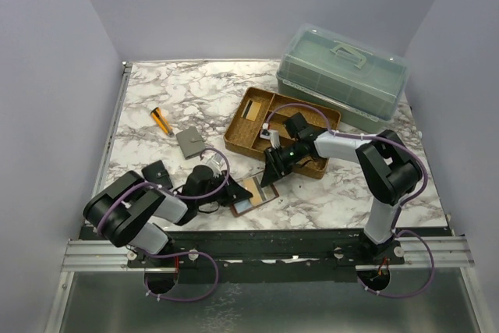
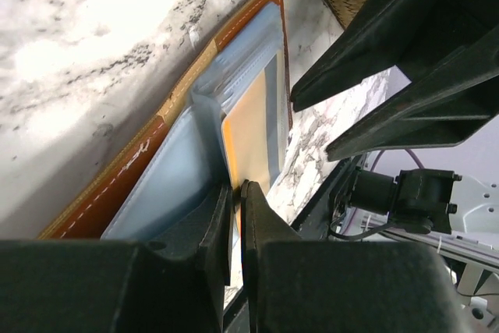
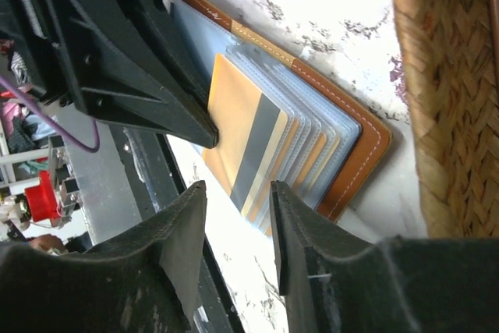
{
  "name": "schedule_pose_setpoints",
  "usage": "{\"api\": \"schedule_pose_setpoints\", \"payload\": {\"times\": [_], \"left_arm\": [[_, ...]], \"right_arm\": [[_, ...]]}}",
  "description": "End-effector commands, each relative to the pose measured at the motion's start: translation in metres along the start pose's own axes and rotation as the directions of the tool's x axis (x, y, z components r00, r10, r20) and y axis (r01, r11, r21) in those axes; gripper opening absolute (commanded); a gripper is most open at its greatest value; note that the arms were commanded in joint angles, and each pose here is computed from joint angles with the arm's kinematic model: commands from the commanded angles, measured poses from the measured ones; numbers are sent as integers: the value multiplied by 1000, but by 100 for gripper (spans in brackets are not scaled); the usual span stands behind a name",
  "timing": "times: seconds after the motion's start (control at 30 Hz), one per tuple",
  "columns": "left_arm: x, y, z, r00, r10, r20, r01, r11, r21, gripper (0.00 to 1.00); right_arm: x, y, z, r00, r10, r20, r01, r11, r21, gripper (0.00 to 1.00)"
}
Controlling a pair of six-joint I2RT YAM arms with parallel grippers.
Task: Take the credit cards out of the card holder
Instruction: Pick up the card holder from the center of the board, then remove the credit card from the card holder.
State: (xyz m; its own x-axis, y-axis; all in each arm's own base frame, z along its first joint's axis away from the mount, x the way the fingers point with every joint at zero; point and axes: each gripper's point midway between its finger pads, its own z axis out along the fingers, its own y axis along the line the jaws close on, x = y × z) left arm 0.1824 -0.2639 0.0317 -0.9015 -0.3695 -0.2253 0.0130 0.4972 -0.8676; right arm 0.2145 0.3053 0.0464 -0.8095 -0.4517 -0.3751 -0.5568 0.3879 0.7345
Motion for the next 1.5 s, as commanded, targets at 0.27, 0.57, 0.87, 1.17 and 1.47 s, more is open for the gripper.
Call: {"api": "schedule_pose_setpoints", "payload": {"times": [0.27,0.57,0.87,1.17,1.47], "left_arm": [[-8,-41,-28,963,247,106,-263,947,185,0],[-5,-57,-33,947,304,102,-320,914,249,0],[-3,-63,-35,944,315,102,-331,901,280,0],[0,-69,-37,942,321,97,-335,887,316,0],[3,-74,-35,944,322,74,-327,879,346,0]], "right_arm": [[-11,61,-34,986,-143,90,164,939,-302,51],[-11,70,-37,987,-128,92,153,922,-356,51],[-15,46,-27,995,-69,73,84,966,-243,50],[-15,37,-22,997,-47,65,59,977,-204,51],[-13,45,-24,997,-45,58,59,963,-262,51]]}}
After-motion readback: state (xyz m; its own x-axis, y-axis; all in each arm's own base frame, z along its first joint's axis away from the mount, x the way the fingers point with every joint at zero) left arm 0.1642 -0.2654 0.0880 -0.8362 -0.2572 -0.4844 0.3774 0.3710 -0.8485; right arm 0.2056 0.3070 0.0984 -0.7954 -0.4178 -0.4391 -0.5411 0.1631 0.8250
